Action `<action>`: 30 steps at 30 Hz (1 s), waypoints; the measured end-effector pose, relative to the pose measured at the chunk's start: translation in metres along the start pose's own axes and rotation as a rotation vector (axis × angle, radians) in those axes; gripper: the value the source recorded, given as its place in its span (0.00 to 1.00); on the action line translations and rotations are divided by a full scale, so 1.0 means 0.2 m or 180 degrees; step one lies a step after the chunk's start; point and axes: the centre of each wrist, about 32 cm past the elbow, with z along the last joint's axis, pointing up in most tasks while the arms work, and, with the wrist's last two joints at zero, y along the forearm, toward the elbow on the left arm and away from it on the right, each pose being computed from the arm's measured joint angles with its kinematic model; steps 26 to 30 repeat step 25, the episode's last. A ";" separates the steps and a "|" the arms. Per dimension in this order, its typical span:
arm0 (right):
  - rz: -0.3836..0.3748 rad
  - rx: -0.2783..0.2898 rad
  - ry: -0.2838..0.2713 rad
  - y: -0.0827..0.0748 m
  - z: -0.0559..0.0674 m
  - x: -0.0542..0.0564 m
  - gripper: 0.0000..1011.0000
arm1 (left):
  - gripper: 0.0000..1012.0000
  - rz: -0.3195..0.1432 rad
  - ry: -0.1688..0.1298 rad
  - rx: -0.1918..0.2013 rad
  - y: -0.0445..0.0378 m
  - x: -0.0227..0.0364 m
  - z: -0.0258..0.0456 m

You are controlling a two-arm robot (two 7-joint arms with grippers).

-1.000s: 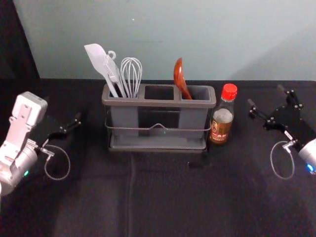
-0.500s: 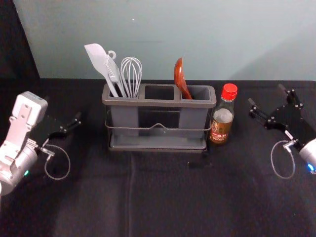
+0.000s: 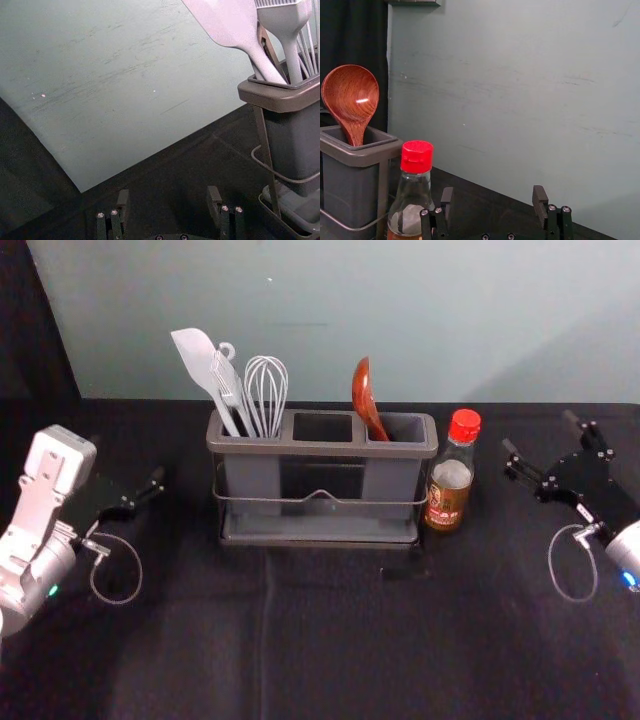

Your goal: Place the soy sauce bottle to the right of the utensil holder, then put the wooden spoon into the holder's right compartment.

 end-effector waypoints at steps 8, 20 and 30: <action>0.0000 0.0000 0.0000 0.00 0.00 0.00 0.99 | 0.99 0.0000 0.0000 0.0000 0.000 0.000 0.000; 0.0000 0.0000 0.0000 0.00 0.00 0.00 0.99 | 0.99 0.0000 0.0000 0.0000 0.000 0.000 0.000; 0.0000 0.0000 0.0000 0.00 0.00 0.00 0.99 | 0.99 0.0000 0.0000 0.0000 0.000 0.000 0.000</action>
